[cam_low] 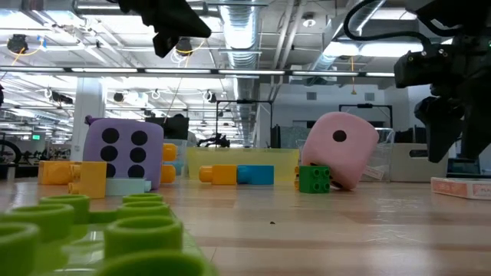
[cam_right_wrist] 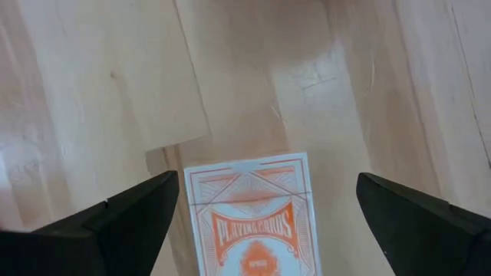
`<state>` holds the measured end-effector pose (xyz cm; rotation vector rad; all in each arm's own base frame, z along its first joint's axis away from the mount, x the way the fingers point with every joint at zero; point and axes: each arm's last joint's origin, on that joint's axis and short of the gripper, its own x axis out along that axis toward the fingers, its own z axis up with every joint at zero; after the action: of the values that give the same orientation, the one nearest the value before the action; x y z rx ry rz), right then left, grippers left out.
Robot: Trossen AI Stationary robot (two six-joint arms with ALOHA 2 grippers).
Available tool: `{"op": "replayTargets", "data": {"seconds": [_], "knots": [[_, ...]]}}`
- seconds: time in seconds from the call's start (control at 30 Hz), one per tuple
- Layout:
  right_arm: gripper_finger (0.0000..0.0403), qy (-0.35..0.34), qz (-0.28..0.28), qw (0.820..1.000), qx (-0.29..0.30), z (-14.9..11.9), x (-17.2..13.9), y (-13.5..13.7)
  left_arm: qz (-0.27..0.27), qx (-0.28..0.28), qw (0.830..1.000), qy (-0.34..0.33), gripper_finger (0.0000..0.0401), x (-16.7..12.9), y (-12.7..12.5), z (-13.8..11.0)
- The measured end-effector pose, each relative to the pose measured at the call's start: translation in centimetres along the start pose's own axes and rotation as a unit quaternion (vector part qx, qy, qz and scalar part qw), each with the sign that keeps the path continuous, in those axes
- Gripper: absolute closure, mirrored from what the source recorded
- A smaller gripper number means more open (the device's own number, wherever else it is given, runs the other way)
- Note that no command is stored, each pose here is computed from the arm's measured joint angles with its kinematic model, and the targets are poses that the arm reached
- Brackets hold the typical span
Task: Pick & Place Toys
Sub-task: Put the orange deck of cards into the transparent bin
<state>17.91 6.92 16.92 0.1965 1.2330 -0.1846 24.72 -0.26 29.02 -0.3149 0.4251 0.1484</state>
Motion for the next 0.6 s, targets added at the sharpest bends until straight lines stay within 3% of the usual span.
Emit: {"op": "replayTargets", "data": {"seconds": [0.17,0.6], "knots": [[0.0012,0.020,0.017,1.000,0.001,-0.1,0.2,0.2,0.001,-0.001,1.000,0.002,0.0401,0.0,0.0,0.0],[0.0012,0.145,-0.033,0.989,-0.026,-0.7,4.6,0.7,0.001,-0.001,1.000,0.002,0.0401,0.0,0.0,0.0]]}}
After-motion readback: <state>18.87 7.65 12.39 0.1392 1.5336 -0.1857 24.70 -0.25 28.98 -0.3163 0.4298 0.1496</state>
